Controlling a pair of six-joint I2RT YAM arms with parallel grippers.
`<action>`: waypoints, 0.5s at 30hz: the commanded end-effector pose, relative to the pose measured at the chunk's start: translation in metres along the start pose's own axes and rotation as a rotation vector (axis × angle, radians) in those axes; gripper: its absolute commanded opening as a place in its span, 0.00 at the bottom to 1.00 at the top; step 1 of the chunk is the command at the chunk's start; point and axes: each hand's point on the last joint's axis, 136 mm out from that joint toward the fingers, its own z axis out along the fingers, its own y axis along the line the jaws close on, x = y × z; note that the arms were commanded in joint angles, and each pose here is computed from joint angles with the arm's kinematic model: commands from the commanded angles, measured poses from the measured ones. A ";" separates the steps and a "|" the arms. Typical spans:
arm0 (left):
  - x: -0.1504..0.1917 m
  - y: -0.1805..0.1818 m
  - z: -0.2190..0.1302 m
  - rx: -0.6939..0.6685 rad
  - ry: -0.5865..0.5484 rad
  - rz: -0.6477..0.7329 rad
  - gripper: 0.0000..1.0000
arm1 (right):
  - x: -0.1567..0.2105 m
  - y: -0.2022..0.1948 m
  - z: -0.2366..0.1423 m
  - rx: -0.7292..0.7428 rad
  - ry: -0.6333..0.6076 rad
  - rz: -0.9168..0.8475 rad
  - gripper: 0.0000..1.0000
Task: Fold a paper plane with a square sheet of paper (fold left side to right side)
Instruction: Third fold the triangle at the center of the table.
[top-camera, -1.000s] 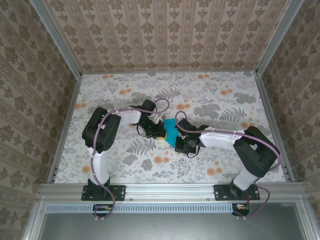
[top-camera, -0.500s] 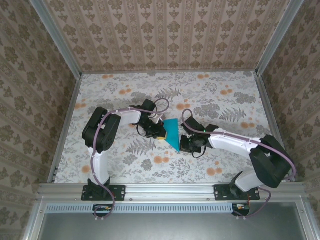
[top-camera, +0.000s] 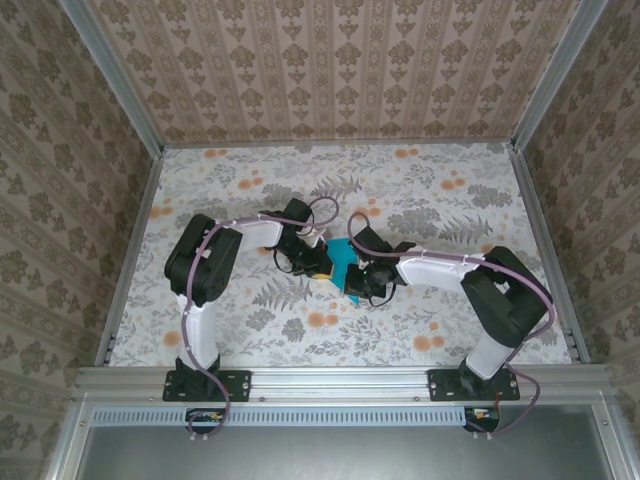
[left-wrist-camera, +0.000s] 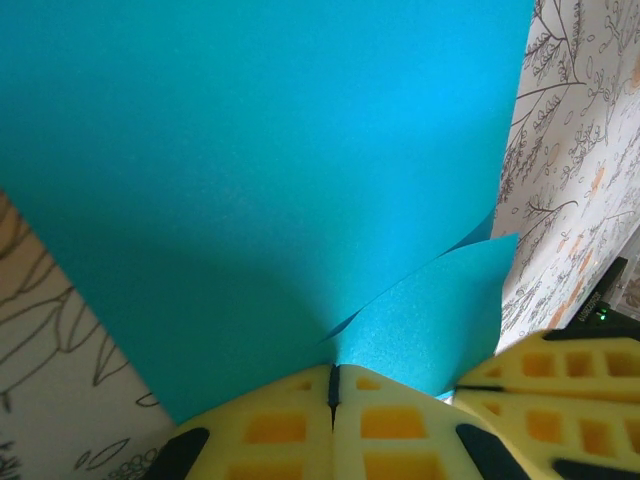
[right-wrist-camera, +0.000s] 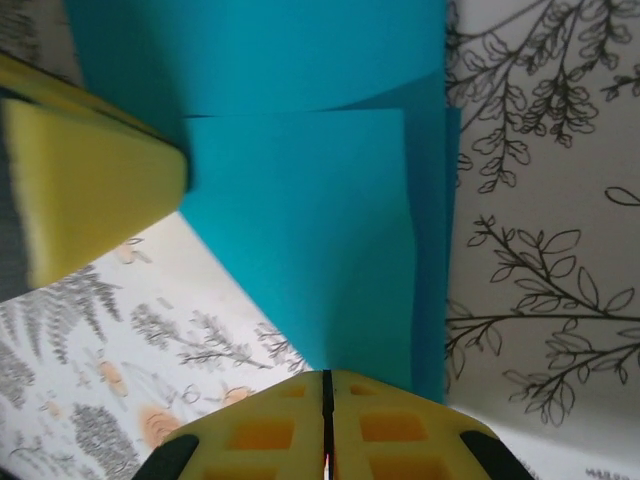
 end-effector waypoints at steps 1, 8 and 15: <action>0.000 0.049 0.010 -0.200 -0.012 -0.036 0.06 | 0.004 -0.005 0.006 0.021 0.039 0.008 0.10; -0.015 0.022 -0.009 -0.157 -0.078 0.019 0.11 | 0.019 -0.031 0.017 0.103 0.100 0.043 0.08; -0.016 -0.015 -0.034 -0.076 -0.153 0.114 0.11 | 0.026 -0.048 0.017 0.166 0.113 0.039 0.00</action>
